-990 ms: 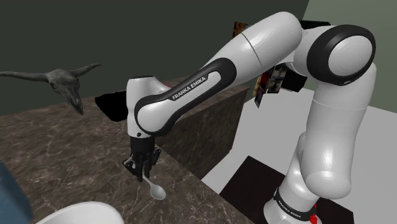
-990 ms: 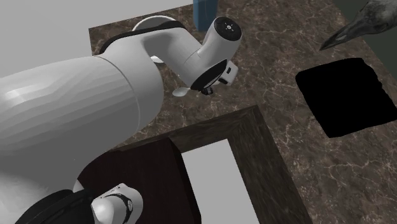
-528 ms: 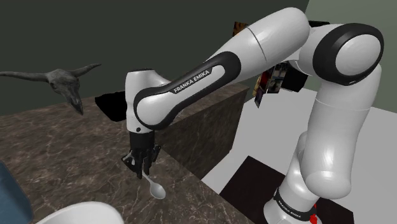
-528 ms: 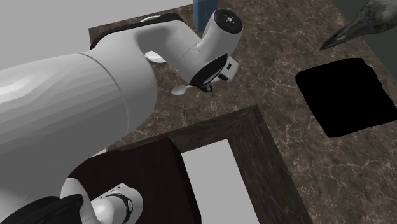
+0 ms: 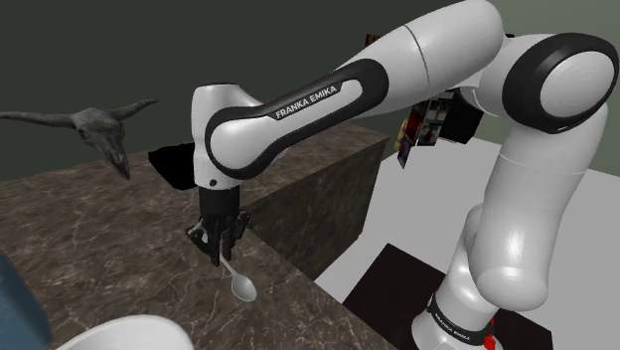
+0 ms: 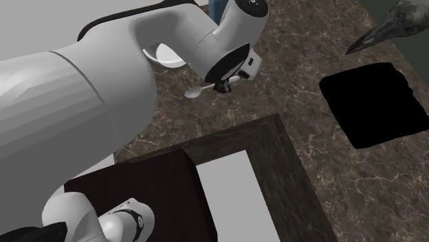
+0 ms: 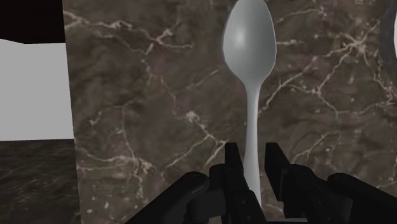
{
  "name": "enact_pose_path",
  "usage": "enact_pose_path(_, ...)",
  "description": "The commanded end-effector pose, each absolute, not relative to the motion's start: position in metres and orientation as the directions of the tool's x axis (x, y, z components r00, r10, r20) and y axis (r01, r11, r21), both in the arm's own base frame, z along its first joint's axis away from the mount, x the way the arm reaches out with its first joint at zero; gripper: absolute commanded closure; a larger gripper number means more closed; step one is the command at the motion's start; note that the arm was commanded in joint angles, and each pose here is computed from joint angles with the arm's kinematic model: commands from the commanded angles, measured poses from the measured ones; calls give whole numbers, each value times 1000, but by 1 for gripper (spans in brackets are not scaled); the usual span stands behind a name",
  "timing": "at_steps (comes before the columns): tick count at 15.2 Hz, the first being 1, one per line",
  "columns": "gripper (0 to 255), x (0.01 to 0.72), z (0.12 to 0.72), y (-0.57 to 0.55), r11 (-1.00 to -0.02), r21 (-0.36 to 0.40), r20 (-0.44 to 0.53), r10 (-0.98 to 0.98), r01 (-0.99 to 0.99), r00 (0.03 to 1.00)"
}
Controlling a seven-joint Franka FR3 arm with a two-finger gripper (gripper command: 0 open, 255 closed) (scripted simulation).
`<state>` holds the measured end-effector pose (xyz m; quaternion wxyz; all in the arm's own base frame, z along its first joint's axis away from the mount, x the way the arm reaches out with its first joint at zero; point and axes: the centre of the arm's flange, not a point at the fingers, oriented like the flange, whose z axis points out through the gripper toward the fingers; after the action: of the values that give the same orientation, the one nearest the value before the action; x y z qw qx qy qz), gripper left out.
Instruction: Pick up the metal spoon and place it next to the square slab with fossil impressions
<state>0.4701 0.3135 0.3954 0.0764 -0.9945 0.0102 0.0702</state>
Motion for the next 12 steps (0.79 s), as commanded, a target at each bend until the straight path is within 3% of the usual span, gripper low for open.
enact_pose_path(1, 255, 469, 407, 312, -988, -150, -142, -9, -31, 990)
enact_pose_path(12, 255, 469, 465, 312, -988, -150, -142, -9, -31, 990)
